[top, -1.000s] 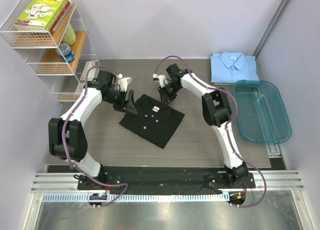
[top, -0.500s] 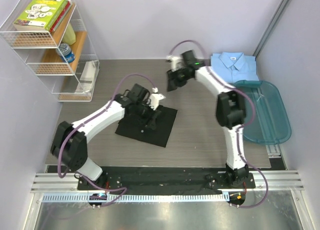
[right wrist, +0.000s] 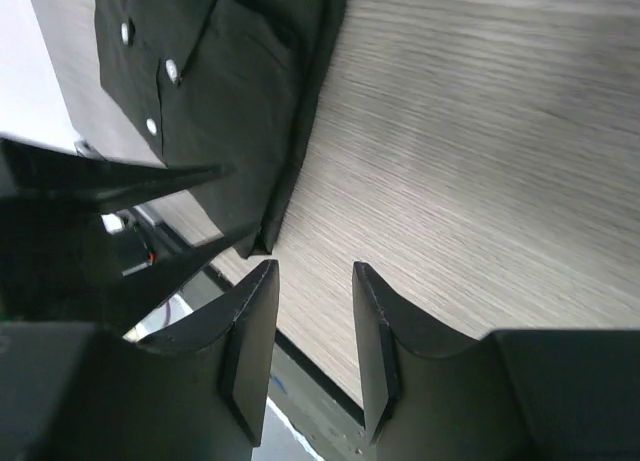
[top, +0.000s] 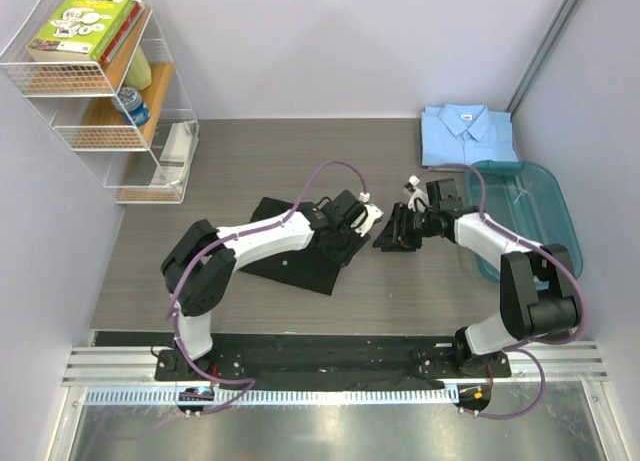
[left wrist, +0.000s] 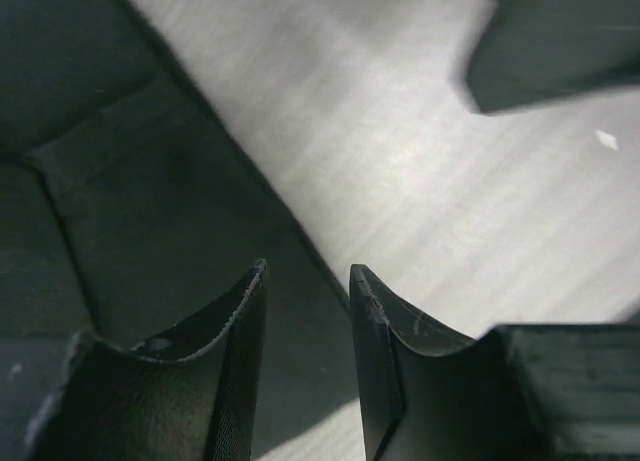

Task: Fold and stack the long sleeve shirts
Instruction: Neatly place the folded shirt into the bin

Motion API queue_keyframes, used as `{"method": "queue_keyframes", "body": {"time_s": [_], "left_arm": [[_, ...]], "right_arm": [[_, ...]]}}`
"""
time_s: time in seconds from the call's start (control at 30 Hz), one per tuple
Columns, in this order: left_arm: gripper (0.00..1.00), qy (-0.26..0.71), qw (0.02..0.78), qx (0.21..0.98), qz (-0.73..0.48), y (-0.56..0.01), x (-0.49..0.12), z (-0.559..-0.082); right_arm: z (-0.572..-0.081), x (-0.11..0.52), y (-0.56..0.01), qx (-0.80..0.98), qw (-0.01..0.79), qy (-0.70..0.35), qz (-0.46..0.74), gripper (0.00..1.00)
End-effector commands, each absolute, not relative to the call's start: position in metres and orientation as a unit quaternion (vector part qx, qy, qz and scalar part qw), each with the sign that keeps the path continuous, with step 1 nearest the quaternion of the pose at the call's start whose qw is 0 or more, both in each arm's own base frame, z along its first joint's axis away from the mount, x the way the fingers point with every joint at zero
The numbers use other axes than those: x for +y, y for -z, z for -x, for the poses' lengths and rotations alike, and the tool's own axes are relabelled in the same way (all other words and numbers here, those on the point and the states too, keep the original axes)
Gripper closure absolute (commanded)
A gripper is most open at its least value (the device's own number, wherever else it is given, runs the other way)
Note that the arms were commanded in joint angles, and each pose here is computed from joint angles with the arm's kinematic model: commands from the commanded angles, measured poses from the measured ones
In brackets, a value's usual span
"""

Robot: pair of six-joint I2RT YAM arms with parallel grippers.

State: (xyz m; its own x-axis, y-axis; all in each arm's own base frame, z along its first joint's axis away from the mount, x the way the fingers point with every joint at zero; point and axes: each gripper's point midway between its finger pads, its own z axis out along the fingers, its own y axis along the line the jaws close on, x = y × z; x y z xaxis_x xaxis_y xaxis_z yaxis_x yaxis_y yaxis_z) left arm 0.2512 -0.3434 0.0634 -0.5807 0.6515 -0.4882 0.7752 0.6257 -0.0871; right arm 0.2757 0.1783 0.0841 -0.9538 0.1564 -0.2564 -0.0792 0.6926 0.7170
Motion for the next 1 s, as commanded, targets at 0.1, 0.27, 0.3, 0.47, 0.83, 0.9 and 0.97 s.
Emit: {"method": "queue_keyframes", "body": {"time_s": [0.1,0.27,0.3,0.47,0.83,0.9,0.97], "left_arm": [[0.63,0.073,0.236,0.887,-0.391,-0.052,-0.34,-0.276],[0.77,0.065,0.229,0.886,-0.398,-0.045,-0.337,-0.276],[0.81,0.07,0.229,0.886,-0.398,-0.048,-0.338,-0.275],[1.0,0.117,0.245,0.879,-0.393,-0.068,-0.342,-0.27],[1.0,0.232,0.23,0.879,-0.347,-0.092,-0.335,-0.271],[1.0,0.238,0.226,0.88,-0.345,-0.09,-0.334,-0.269],[1.0,0.239,0.225,0.88,-0.343,-0.09,-0.334,-0.27]], "right_arm": [[-0.302,0.177,-0.098,0.885,0.224,-0.404,-0.052,0.59],[-0.299,0.18,-0.089,0.887,0.205,-0.411,-0.055,0.6],[-0.298,0.182,-0.088,0.885,0.206,-0.415,-0.052,0.61],[-0.29,0.195,-0.085,0.878,0.196,-0.433,-0.045,0.63],[-0.282,0.234,-0.074,0.861,0.159,-0.48,-0.049,0.75],[-0.283,0.243,-0.074,0.857,0.156,-0.488,-0.049,0.75],[-0.285,0.249,-0.075,0.855,0.15,-0.492,-0.057,0.76]]}}
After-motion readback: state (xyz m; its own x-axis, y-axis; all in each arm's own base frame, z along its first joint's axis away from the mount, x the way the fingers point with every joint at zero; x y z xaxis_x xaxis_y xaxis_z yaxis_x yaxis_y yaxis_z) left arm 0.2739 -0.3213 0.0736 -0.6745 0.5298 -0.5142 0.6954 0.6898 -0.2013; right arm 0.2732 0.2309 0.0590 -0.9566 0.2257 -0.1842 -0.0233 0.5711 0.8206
